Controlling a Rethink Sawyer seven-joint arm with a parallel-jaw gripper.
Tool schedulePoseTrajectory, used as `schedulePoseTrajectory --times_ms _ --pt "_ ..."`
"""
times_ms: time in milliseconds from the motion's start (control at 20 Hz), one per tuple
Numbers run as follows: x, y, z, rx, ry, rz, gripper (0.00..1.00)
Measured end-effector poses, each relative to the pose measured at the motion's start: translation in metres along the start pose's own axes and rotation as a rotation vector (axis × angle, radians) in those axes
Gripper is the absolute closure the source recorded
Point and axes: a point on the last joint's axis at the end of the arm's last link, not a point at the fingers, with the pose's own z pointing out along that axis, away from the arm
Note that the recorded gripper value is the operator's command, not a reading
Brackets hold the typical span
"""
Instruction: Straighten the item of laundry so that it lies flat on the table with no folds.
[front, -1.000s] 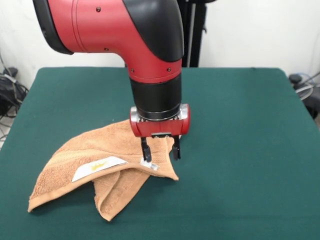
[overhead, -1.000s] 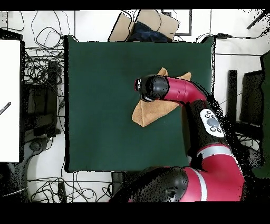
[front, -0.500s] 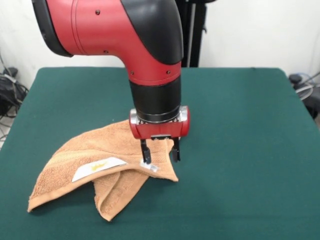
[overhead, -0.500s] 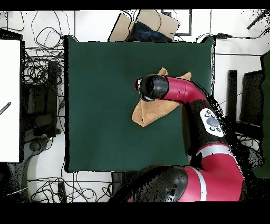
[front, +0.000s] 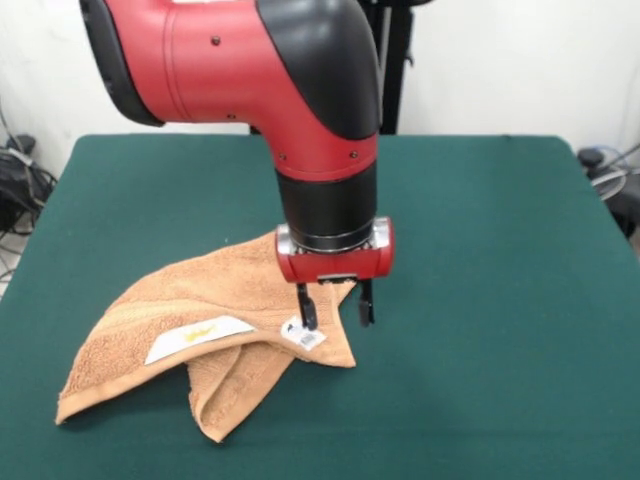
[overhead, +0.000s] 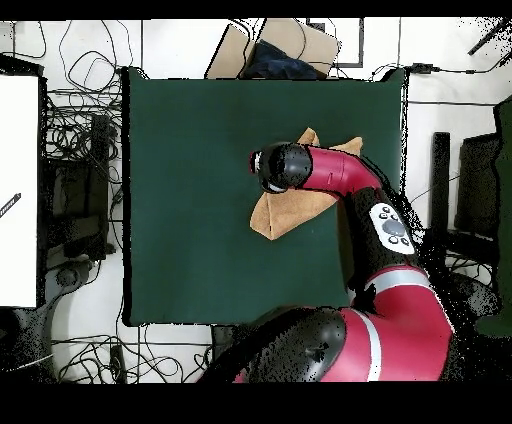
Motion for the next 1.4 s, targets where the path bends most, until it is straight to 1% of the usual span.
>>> schedulePoseTrajectory --times_ms 450,650,850,1150,1300,1400 --pt "0.008 0.030 0.018 -0.015 0.029 -0.036 0.00" --pt "0.011 0.033 0.024 -0.019 0.038 -0.039 0.00" --pt "0.010 0.034 0.023 -0.016 0.036 -0.040 0.00" --pt "-0.006 0.030 0.005 0.003 -0.002 -0.044 0.00" --pt "-0.023 0.024 -0.013 0.022 -0.043 -0.044 0.00" --pt "-0.030 0.021 -0.020 0.031 -0.056 -0.044 0.00"
